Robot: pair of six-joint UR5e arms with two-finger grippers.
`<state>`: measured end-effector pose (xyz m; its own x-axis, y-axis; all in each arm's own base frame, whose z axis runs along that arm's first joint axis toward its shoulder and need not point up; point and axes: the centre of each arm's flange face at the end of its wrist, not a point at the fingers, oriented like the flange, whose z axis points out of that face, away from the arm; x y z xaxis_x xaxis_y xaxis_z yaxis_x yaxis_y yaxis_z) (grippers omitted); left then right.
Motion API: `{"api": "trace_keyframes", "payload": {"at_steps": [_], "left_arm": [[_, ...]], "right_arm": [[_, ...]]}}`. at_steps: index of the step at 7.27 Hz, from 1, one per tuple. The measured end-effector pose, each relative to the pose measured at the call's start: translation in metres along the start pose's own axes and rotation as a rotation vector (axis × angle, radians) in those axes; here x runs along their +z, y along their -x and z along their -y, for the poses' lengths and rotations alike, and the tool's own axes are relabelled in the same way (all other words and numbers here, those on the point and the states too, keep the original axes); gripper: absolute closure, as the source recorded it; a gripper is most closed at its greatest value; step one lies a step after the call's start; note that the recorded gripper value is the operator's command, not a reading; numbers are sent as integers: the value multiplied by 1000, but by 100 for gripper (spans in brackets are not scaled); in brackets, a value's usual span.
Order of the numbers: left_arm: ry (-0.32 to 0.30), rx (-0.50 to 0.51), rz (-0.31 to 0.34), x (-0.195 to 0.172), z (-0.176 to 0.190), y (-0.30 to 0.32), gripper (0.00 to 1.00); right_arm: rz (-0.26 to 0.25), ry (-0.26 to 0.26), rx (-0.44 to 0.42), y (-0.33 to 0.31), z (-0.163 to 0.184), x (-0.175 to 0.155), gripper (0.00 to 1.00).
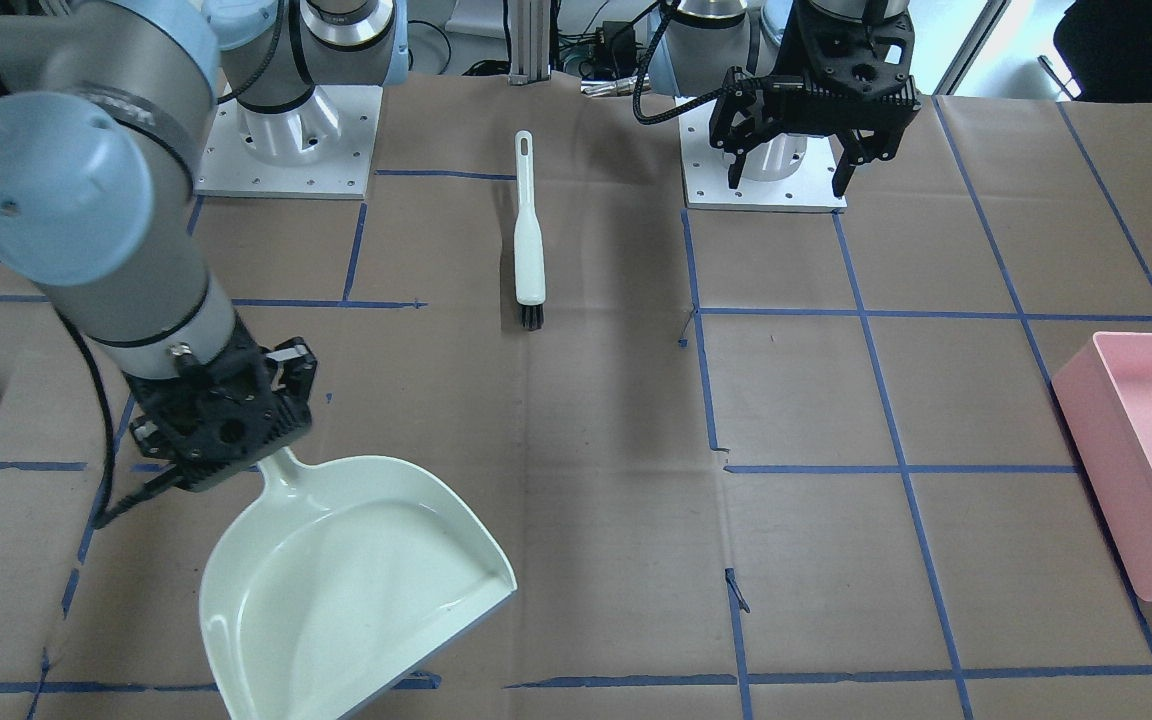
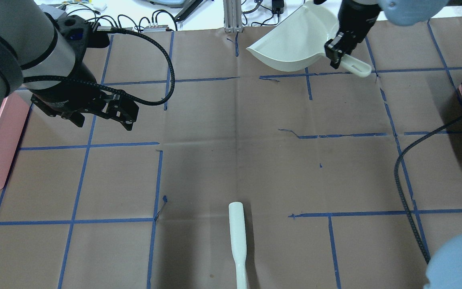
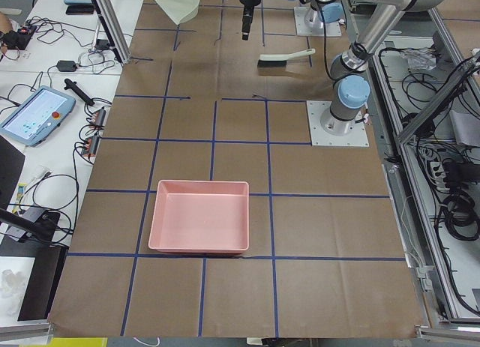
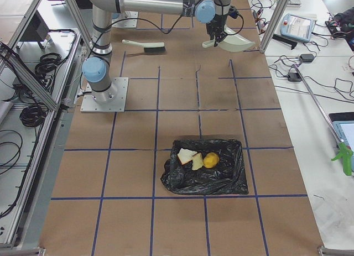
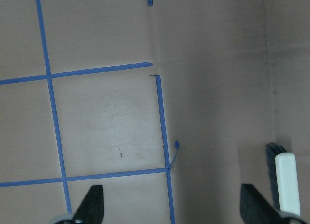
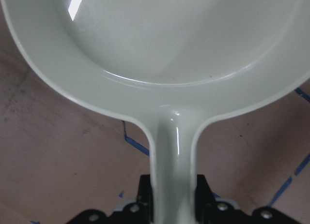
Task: Sweep and dump trash in nearest bin
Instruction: 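Bring the empty dustpan back over the table with the right gripper, then lower the dustpan onto the table and open the right gripper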
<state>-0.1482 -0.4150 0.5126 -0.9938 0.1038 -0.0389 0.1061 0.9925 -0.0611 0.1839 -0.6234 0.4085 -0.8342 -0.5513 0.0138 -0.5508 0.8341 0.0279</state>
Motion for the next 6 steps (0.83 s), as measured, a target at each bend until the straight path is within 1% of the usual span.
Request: {"api": "trace_keyframes", "payload": {"at_steps": [3, 5, 6], "left_arm": [[1, 0, 0, 0, 0, 0, 0], [2, 0, 1, 1, 0, 0, 0], [3, 0, 2, 1, 1, 0, 0]], "right_arm": [[50, 30, 188, 72, 43, 51, 100], [62, 39, 277, 109, 72, 97, 100], [62, 47, 315, 122, 81, 114, 100]]}}
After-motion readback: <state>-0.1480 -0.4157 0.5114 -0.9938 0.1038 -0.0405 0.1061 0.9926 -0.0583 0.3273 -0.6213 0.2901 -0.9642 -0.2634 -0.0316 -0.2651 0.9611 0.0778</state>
